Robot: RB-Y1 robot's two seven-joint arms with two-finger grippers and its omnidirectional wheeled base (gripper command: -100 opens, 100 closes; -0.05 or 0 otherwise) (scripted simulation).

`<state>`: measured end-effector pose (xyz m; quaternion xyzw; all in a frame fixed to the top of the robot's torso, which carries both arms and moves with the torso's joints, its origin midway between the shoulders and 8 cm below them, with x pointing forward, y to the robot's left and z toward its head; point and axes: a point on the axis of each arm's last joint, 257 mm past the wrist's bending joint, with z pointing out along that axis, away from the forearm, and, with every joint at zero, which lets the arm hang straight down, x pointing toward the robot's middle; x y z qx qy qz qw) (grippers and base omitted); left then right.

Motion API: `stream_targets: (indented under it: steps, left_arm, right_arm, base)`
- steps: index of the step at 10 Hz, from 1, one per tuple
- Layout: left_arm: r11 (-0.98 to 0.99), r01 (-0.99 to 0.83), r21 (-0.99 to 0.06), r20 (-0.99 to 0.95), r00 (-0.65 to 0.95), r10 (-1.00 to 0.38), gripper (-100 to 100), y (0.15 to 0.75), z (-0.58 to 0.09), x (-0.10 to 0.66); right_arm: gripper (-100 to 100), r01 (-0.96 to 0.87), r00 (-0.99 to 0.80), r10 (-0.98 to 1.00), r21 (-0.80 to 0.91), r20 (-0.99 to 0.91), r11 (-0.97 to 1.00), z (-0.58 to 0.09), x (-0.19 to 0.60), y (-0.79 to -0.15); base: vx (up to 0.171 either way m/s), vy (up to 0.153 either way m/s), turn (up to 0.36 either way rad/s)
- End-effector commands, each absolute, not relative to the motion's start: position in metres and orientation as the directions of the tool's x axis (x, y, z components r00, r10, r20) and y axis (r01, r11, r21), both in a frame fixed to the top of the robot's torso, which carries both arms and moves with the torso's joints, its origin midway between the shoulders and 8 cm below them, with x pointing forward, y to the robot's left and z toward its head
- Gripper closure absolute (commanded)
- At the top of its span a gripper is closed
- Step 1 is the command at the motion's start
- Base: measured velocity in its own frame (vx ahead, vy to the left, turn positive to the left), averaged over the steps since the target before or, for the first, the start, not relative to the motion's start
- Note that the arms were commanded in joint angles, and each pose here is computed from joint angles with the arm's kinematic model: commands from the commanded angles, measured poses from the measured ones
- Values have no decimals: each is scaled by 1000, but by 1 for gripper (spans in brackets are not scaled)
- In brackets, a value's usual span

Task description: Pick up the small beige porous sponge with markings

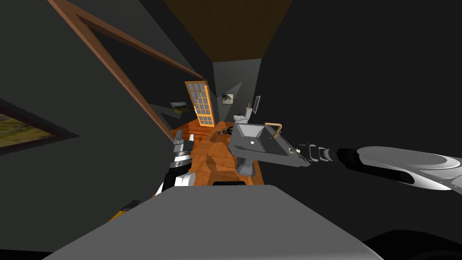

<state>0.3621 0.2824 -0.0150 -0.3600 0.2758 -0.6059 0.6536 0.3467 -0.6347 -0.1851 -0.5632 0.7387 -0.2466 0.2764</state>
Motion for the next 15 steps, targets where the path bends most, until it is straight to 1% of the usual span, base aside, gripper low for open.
stream_targets:
  steps: [1, 2, 3, 8, 9, 13, 14, 15]
  left_arm:
    - [7, 593, -805, 76, 114, -991, 0, 282, -15, 362]
    - [7, 594, -805, 76, 114, -991, 0, 282, -15, 362]
    - [7, 594, -805, 76, 114, -991, 0, 282, -15, 362]
    - [7, 594, -805, 76, 113, -991, 0, 282, -15, 362]
    - [7, 593, -805, 76, 114, -991, 0, 282, -15, 362]
    - [7, 594, -805, 76, 114, -991, 0, 282, -15, 362]
    - [7, 594, -805, 76, 114, -991, 0, 282, -15, 362]
    - [7, 594, -805, 76, 114, -991, 0, 282, -15, 362]
  right_arm:
    - [-100, -696, -213, -968, -676, -131, 244, -185, 347, -635]
    - [0, -699, -211, -969, -674, -126, 240, -186, 346, -635]
    - [-100, -694, -228, -965, -674, -126, 252, -190, 345, -635]
    - [-100, -689, -253, -959, -673, -126, 270, -199, 342, -634]
    - [100, -687, -256, -958, -674, -126, 272, -199, 342, -634]
    - [100, -693, -260, -957, -666, -126, 276, -203, 338, -635]
    - [0, -693, -260, -957, -666, -126, 276, -203, 338, -635]
    - [100, -691, -239, -963, -674, -126, 260, -194, 344, -635]
  base:
    - [27, 2, 11]
    - [5, 0, -1]
    - [-7, -19, 110]
    - [-18, -35, 85]
    - [0, 0, 0]
    - [-1, 0, -3]
    - [0, 0, 0]
    - [19, 31, -136]
